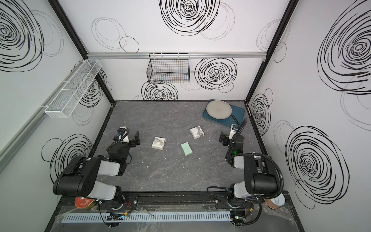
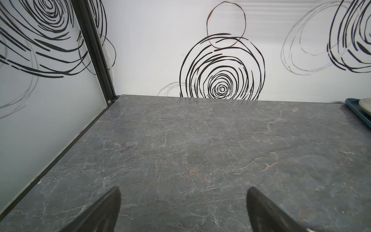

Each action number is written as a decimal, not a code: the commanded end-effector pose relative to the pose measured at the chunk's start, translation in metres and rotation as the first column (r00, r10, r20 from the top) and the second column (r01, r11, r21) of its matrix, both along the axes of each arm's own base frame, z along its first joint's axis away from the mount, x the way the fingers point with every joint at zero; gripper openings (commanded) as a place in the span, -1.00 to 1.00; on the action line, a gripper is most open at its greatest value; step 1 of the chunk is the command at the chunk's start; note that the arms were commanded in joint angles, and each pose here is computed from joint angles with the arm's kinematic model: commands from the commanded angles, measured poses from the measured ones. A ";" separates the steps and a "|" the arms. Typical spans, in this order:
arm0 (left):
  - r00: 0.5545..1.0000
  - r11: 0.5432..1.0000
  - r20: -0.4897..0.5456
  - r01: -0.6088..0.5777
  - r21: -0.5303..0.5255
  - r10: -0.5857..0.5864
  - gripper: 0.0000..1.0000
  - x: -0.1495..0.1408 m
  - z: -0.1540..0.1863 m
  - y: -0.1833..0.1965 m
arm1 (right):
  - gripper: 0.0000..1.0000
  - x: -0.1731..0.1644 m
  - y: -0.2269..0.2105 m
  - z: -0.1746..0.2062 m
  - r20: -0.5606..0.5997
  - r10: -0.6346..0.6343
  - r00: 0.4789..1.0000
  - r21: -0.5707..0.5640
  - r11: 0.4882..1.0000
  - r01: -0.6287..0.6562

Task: Take the rings out of the lift-off lid box
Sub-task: Pick up the jewelry box from the center of the board, then open the lid on the jewelry box.

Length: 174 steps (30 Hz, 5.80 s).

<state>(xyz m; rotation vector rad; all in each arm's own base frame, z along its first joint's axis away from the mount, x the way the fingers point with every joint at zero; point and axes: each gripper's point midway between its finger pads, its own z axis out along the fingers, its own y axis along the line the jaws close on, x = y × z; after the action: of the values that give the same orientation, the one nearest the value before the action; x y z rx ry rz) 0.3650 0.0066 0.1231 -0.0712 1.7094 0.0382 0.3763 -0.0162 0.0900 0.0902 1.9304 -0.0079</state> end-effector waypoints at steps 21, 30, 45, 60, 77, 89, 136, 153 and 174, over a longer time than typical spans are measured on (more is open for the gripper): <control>0.997 1.000 0.074 0.000 0.017 -0.002 0.99 0.007 0.020 -0.001 | 1.00 0.008 0.000 0.010 0.035 0.005 0.999 0.016 1.000 -0.005; 0.997 0.999 0.068 -0.020 0.027 0.019 0.99 0.007 0.019 -0.001 | 1.00 0.008 0.000 0.010 0.036 0.003 0.999 0.016 1.000 -0.004; 0.997 0.993 0.037 -0.074 0.096 0.070 0.99 -0.008 0.100 -0.025 | 1.00 0.029 0.029 0.081 -0.130 0.001 0.991 -0.009 1.000 -0.002; 0.880 0.874 -0.080 0.475 0.105 -0.468 0.99 -0.072 0.108 -0.172 | 1.00 0.037 0.174 0.072 -0.275 0.472 0.837 0.115 0.881 -0.459; 0.780 0.777 -0.015 0.625 0.078 -0.626 0.99 -0.106 0.100 -0.206 | 1.00 0.073 0.202 0.023 -0.449 0.498 0.742 0.158 0.862 -0.483; 0.747 0.743 -0.020 0.664 0.082 -0.665 0.99 -0.111 0.093 -0.218 | 1.00 0.060 0.215 -0.030 -0.632 0.414 0.655 0.045 0.863 -0.503; 0.767 0.758 -0.012 0.636 0.142 -0.642 0.99 -0.085 0.092 -0.214 | 0.54 0.025 0.211 0.016 -0.514 0.617 0.595 0.421 0.786 -0.452; 0.626 0.612 0.067 0.725 0.315 -0.777 0.99 -0.078 0.095 -0.258 | 0.54 -0.049 0.244 0.092 -0.067 0.905 0.420 0.831 0.283 -0.478; 0.374 0.378 0.088 0.840 0.388 -0.923 0.99 -0.103 0.087 -0.326 | 0.54 -0.073 0.283 0.094 -0.052 0.950 0.307 0.849 0.204 -0.487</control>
<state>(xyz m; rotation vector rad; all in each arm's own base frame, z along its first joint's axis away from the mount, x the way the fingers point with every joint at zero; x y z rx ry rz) 0.2637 -0.3075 0.1810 1.0986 1.3227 -0.4929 0.2992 0.2615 0.1725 -0.4657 2.2978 1.6765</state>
